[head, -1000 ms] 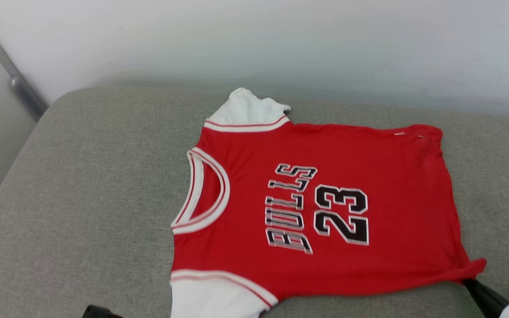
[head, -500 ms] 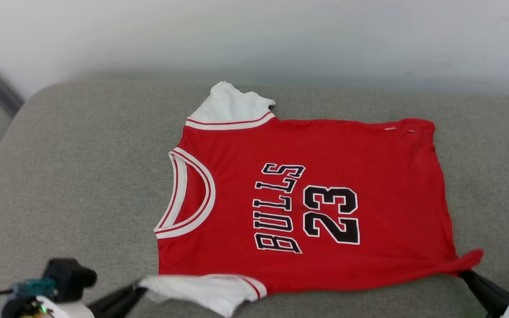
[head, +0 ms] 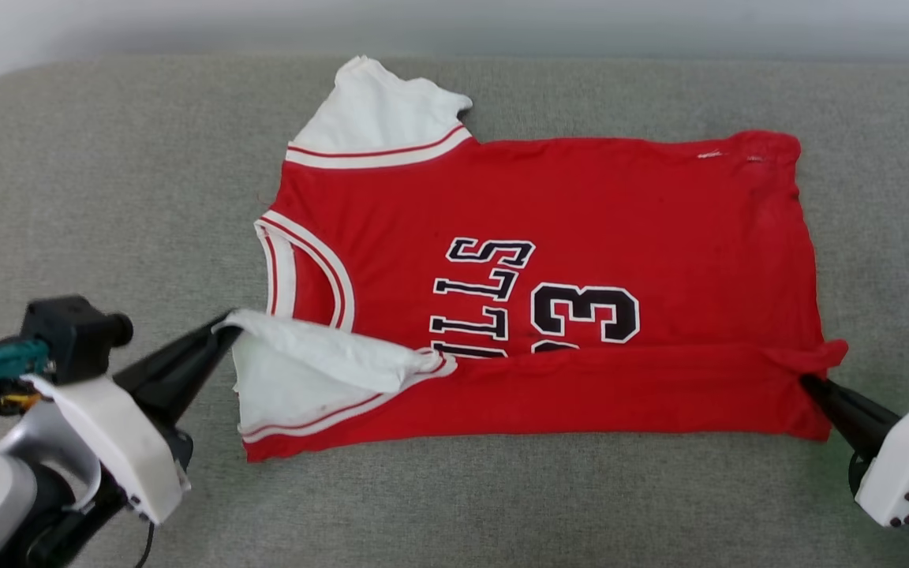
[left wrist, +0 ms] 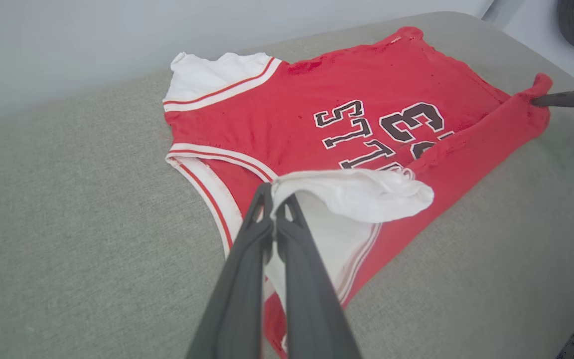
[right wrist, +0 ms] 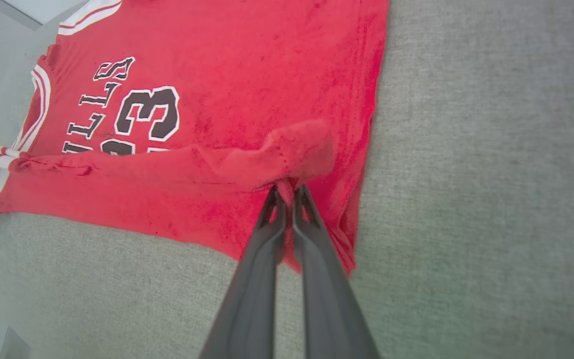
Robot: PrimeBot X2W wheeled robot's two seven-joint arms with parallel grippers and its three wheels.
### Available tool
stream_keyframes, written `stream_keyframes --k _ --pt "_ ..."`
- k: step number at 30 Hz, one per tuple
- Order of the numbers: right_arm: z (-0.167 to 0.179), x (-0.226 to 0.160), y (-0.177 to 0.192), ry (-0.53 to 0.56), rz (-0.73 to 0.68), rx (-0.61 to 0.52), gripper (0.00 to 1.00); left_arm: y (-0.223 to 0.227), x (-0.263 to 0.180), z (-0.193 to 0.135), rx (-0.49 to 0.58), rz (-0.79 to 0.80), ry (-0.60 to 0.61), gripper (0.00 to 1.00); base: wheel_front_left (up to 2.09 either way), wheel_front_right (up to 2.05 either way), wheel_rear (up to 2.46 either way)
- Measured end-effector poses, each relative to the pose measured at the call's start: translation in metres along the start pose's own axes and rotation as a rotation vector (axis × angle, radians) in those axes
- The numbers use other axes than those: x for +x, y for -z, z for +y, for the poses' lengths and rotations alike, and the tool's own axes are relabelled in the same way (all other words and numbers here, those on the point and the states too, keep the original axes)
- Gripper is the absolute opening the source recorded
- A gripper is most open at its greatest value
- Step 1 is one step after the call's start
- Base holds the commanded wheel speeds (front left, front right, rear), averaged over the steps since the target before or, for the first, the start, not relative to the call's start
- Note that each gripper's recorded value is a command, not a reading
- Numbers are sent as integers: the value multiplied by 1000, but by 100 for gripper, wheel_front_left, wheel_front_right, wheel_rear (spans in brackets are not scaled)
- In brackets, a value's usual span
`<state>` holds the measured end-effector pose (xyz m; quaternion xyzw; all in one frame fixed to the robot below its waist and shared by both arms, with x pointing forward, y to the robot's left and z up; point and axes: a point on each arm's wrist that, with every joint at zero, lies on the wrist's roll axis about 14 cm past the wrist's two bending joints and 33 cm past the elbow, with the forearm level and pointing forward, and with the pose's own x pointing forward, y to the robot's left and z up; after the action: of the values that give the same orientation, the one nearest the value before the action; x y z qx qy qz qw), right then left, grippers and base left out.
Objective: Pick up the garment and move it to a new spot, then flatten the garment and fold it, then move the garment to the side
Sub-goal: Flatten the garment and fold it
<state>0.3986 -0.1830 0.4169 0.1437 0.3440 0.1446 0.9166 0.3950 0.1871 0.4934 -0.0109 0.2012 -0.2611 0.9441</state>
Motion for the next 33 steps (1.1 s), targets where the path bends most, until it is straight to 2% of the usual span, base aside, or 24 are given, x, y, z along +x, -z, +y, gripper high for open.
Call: stream_keyframes --k 13,14,15,16,22,24,27,31,33 --pt "-21 38 11 66 123 -62 0 19 56 35 50 96 -28 0 0 0 0" --pt "-21 39 11 68 127 -61 11 21 59 38 54 98 -35 1 0 0 0" --pt "-21 40 11 69 128 -62 66 22 61 39 55 99 -40 74 0 0 0" --pt "-21 41 10 72 128 -66 100 25 63 40 61 107 -45 100 0 0 0" --pt "-11 40 6 63 117 -116 100 43 61 52 18 142 -138 100 0 0 0" --pt "-13 35 5 86 127 -199 100 45 58 51 3 137 -150 100 0 0 0" --pt "-5 29 3 81 117 -175 100 50 48 47 -14 145 -163 100 0 0 0" --pt "-3 12 2 114 122 -237 100 59 31 34 -55 176 -169 100 0 0 0" --pt "4 6 2 110 120 -238 100 68 21 26 -109 216 -173 100 0 0 0"
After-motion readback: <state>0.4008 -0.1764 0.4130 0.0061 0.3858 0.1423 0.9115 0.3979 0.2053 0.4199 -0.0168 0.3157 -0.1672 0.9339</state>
